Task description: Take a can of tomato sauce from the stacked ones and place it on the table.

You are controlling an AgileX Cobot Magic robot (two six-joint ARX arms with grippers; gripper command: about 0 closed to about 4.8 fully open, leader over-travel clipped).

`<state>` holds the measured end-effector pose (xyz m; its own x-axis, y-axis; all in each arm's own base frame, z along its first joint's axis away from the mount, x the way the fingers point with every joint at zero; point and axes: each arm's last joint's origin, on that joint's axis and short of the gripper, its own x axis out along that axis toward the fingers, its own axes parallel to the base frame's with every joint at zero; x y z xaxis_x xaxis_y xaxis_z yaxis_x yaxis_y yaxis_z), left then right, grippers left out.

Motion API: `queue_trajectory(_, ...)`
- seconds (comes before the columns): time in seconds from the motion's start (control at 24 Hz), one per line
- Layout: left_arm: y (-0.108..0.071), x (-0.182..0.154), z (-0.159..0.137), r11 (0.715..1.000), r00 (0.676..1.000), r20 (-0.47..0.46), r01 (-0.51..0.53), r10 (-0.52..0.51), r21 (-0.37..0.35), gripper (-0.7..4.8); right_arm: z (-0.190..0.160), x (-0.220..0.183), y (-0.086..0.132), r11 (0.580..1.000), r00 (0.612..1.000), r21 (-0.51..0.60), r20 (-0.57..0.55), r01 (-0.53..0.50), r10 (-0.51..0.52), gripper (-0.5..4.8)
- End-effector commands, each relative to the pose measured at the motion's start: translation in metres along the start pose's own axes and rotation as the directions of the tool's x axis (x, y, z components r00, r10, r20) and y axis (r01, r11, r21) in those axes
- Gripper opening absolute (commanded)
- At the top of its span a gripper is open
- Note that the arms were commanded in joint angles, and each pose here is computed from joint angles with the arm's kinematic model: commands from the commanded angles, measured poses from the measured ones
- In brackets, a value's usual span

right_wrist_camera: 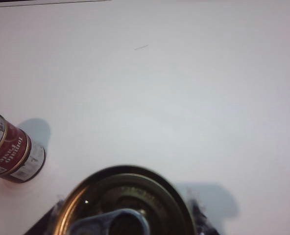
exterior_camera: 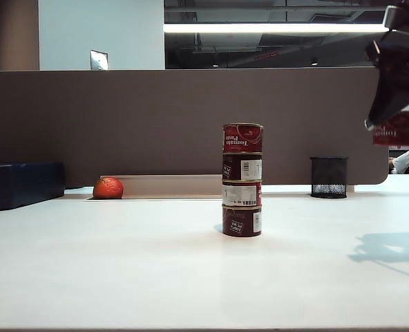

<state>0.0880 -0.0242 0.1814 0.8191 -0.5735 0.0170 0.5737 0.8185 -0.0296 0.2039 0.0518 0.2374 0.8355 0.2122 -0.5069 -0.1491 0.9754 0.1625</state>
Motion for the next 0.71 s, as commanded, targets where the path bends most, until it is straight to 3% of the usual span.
queue_trajectory(0.04,0.000,0.000,0.003,1.000,1.000,0.016,0.001,-0.001,0.009,-0.06,-0.001,0.002,0.000,1.000,0.997,0.013,0.074,-0.017,0.016,2.49)
queue_trajectory(0.71,0.000,0.000,0.003,1.000,1.000,0.016,0.001,-0.001,0.009,-0.06,-0.065,0.016,-0.014,0.998,0.986,0.052,0.164,0.023,-0.031,2.46)
